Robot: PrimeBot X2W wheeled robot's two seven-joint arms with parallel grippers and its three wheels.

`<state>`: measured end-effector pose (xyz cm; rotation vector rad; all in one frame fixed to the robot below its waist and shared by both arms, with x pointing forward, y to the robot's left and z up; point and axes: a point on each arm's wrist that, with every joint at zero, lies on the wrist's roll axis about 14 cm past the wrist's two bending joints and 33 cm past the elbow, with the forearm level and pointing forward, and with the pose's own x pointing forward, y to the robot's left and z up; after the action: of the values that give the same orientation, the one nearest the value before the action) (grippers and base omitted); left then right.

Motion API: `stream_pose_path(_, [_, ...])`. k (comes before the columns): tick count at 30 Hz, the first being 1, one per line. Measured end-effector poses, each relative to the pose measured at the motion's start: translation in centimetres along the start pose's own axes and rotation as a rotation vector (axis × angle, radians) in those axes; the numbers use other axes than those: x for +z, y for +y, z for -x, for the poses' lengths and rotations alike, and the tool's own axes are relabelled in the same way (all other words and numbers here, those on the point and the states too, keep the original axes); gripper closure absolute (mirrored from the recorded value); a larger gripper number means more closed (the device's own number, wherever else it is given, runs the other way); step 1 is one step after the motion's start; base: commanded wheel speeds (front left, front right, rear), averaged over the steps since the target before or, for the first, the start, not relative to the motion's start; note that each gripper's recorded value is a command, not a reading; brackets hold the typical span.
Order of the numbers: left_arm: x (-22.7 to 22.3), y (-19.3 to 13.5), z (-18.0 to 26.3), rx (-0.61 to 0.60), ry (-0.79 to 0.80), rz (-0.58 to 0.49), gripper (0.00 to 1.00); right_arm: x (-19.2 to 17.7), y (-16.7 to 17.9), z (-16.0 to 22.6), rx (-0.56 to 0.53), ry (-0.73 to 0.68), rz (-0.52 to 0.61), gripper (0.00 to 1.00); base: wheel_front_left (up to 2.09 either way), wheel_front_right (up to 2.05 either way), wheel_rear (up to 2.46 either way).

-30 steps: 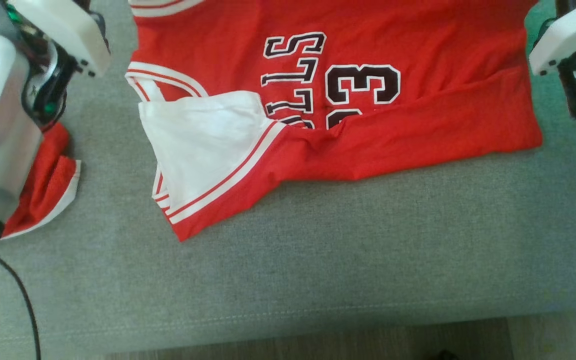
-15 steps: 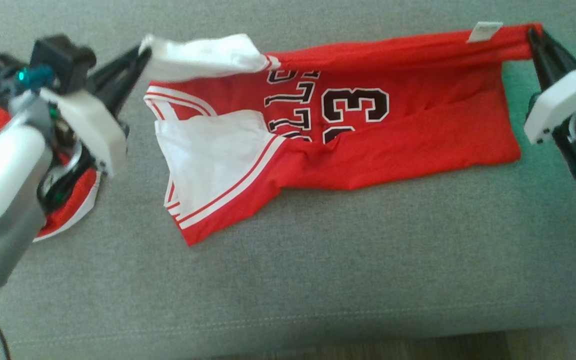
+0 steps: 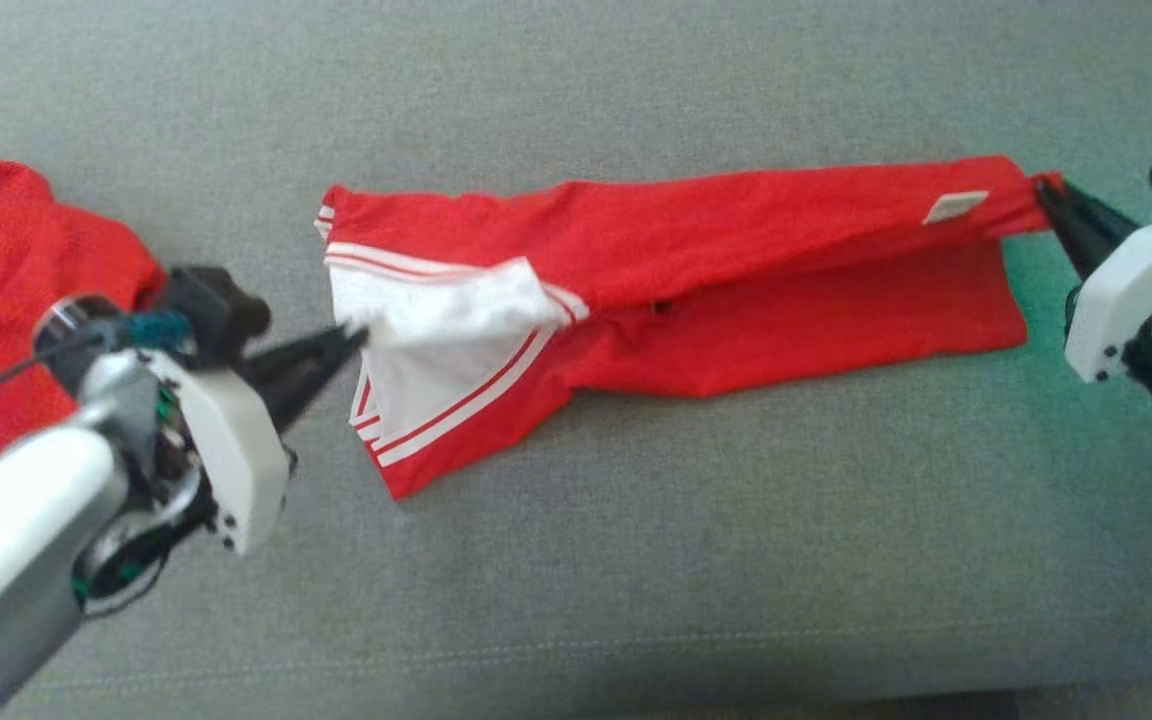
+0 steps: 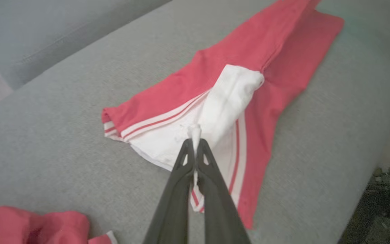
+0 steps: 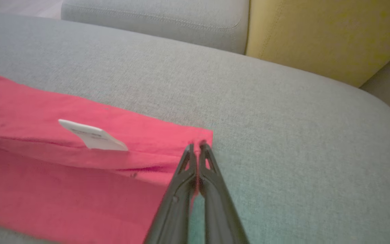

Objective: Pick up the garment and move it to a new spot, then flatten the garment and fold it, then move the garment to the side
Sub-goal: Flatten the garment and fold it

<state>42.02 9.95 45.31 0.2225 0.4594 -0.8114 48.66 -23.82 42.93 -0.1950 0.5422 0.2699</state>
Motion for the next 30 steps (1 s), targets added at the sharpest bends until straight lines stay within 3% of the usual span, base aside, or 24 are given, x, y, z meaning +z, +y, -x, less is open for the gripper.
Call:
stream_pose_path(7, [-0.4, -2.2, 0.9, -0.043, 0.039, -0.001, 1.00, -1.5, 0.6, 1.0, 0.026, 0.067, -0.003, 1.00, 0.00, 0.00, 0.00])
stream_pose_path(8, [-0.5, -2.5, 0.9, -0.049, 0.044, 0.000, 1.00, -1.6, 0.7, 1.2, 0.028, 0.075, -0.006, 0.83, 0.00, 0.00, 0.00])
stream_pose_path(9, [-0.7, -2.8, 1.0, -0.056, 0.051, 0.008, 1.00, -1.7, 0.8, 1.4, 0.031, 0.084, 0.004, 0.00, 0.00, 0.00, 0.00])
stream_pose_path(11, [-1.2, -3.3, 1.1, -0.062, 0.063, 0.020, 0.00, -2.2, 0.7, 1.9, 0.032, 0.109, 0.013, 0.00, 0.00, 0.00, 0.00])
stream_pose_path(16, [-2.0, -4.2, 1.6, -0.066, 0.090, 0.038, 0.00, -3.2, 0.4, 3.2, 0.024, 0.148, -0.013, 0.00, 0.00, 0.00, 0.00])
stream_pose_path(20, [-0.2, -3.0, 2.0, 0.002, 0.010, 0.042, 0.00, -1.5, -1.2, 4.3, -0.020, 0.087, -0.011, 0.00, 0.00, 0.00, 0.00])
stream_pose_path(25, [4.3, -0.9, 2.7, 0.137, -0.215, 0.134, 0.00, 3.6, -3.1, 5.4, -0.088, -0.149, -0.080, 0.00, 0.00, 0.00, 0.00])
stream_pose_path(30, [8.0, 1.3, 4.6, 0.295, -0.481, 0.324, 0.00, 8.6, -1.1, 6.3, -0.068, -0.409, -0.178, 0.00, 0.00, 0.00, 0.00])
